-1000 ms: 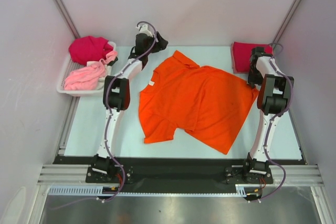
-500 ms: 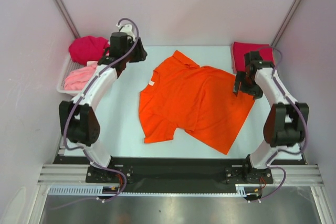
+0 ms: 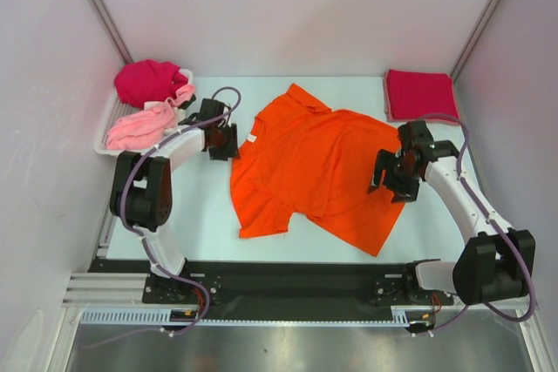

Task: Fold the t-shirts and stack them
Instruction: Flatten the tshirt out

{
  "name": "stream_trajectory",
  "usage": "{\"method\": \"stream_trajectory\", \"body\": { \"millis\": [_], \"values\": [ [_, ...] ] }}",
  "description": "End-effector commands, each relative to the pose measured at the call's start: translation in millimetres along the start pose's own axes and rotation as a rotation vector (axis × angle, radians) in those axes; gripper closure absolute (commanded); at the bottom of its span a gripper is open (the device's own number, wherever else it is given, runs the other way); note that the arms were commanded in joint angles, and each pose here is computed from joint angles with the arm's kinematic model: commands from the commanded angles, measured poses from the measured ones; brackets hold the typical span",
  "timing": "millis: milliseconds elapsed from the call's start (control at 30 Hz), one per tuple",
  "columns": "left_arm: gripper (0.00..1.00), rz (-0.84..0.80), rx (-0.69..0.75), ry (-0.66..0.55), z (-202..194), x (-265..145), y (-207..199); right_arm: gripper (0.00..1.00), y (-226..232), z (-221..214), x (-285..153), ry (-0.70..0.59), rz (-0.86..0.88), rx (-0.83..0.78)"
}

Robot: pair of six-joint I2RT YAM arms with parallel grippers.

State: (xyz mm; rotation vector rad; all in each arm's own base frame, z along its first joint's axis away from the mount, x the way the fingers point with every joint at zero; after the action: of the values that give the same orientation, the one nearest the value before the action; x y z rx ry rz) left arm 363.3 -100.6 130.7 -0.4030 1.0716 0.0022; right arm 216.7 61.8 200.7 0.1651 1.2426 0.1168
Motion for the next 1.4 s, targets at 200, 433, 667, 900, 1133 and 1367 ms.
{"method": "stream_trajectory", "body": {
  "millis": [200,433,667,900,1133,1367],
  "values": [
    [0.52,-0.009,-0.030,0.046,-14,16,8,0.25,8,-28,9,0.044,0.095,0.047],
    [0.67,0.021,-0.048,0.071,-17,30,15,0.26,11,-26,21,0.074,0.102,0.013],
    [1.00,0.066,-0.100,0.066,2,39,29,0.28,21,-27,37,0.121,0.120,-0.007],
    [1.00,0.260,-0.011,-0.047,43,25,45,0.30,32,-35,58,0.200,0.119,-0.035],
    [0.84,0.338,0.019,-0.060,49,10,53,0.32,42,-41,73,0.252,0.111,-0.070],
    [0.50,0.311,-0.026,-0.110,50,-30,43,0.32,51,-54,77,0.274,0.065,-0.139]
  ]
}}
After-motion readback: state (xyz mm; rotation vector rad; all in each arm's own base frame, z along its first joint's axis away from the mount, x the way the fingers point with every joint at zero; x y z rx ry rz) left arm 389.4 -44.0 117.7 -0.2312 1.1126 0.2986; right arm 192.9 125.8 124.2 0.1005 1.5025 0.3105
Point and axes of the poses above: each gripper's point midway between its finger pads, its own x axis out along the fingers, its own y axis along the line the jaws close on, z = x × y, the point moved 8 cm from there along -x, back along the fingers, and after that the axes turned 14 degrees about -x, right-handed, at the moved point
